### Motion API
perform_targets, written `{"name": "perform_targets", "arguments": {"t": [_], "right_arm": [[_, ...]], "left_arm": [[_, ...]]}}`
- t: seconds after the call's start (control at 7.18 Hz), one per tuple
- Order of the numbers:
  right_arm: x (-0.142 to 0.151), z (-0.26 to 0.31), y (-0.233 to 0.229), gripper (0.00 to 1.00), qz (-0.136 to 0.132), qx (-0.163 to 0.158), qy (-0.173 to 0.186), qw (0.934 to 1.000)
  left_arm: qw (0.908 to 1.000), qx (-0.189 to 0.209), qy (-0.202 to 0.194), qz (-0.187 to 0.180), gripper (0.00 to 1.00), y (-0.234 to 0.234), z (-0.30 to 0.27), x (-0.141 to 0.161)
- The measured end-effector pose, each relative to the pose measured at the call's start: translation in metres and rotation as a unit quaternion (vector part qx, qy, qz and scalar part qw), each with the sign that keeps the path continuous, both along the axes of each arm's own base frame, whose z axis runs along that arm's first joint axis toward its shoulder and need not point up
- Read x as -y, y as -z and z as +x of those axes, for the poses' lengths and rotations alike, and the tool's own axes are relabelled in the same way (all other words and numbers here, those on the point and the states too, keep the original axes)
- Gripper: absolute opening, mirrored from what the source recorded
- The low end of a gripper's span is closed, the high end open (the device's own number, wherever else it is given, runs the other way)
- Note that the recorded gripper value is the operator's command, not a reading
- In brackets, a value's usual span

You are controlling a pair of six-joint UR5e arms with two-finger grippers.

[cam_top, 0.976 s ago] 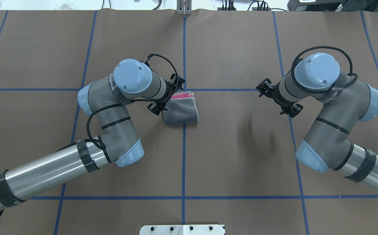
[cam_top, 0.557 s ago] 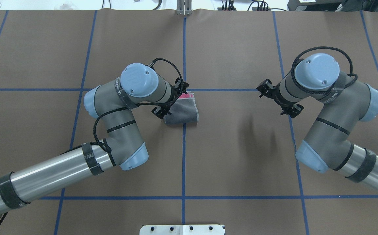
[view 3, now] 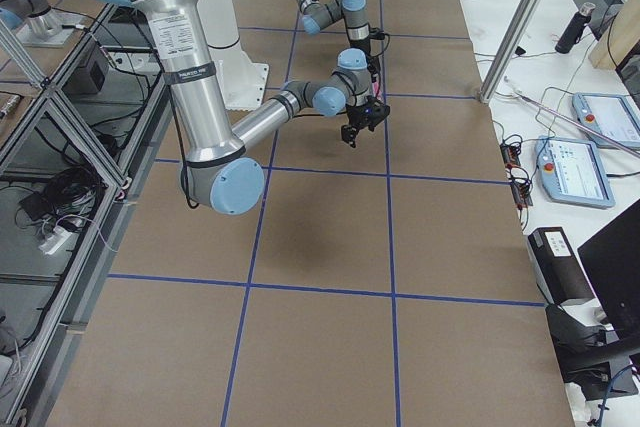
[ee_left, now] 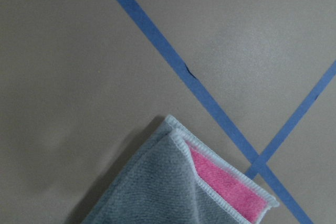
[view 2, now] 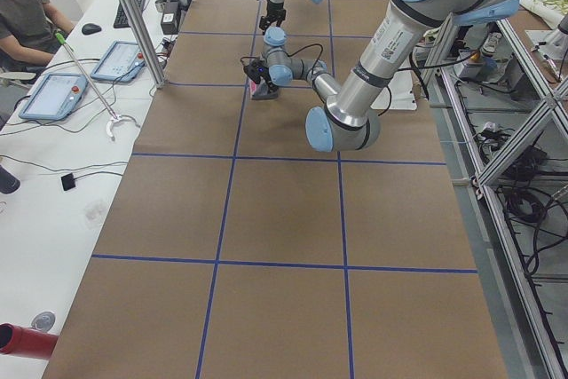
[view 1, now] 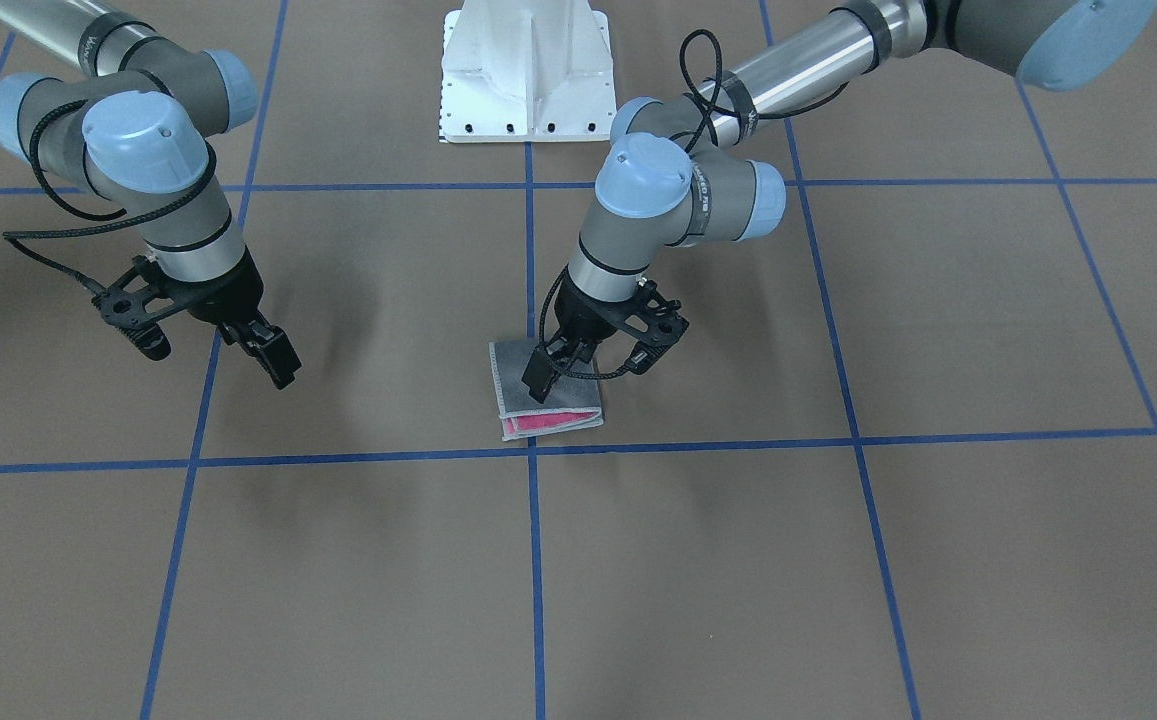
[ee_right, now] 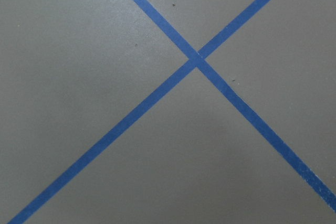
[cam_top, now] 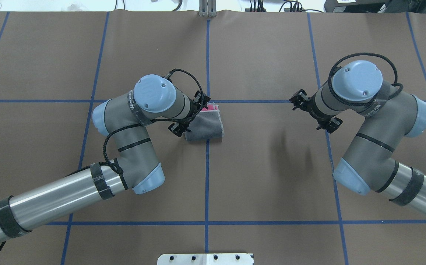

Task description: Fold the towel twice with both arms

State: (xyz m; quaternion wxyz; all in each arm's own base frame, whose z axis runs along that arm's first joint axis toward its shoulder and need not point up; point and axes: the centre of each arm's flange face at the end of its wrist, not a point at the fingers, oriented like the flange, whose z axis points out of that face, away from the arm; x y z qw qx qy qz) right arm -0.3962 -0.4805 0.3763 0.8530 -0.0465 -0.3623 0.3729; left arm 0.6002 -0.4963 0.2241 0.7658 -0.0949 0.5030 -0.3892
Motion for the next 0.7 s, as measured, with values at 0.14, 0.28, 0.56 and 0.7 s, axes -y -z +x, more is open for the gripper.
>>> {"name": "perform_targets", "arguments": {"t": [0.14,0.28,0.56,0.7], "right_arm": [[0.0005,-0.0006,-0.0015,1.0,-0.001,-0.001,0.001,1.0],[0.0006,-0.0009,-0.0025,1.0,-0.001,-0.002,0.001,1.0],[0.0009,-0.0012,-0.0023,1.0,-0.001,-0.002,0.001,1.0],[0.001,-0.0012,-0.002,1.0,-0.001,-0.002,0.001,1.0]], "left_arm": [[1.0,0.001,0.0,-0.001,1.0,-0.0018,0.0,-0.0007],[1.0,0.002,-0.001,-0.002,1.0,-0.0049,-0.0001,-0.0021],[1.0,0.003,-0.002,-0.003,1.0,-0.0078,-0.0003,-0.0039],[1.0,0.004,-0.003,-0.004,1.0,-0.0099,-0.0002,-0.0053]]}}
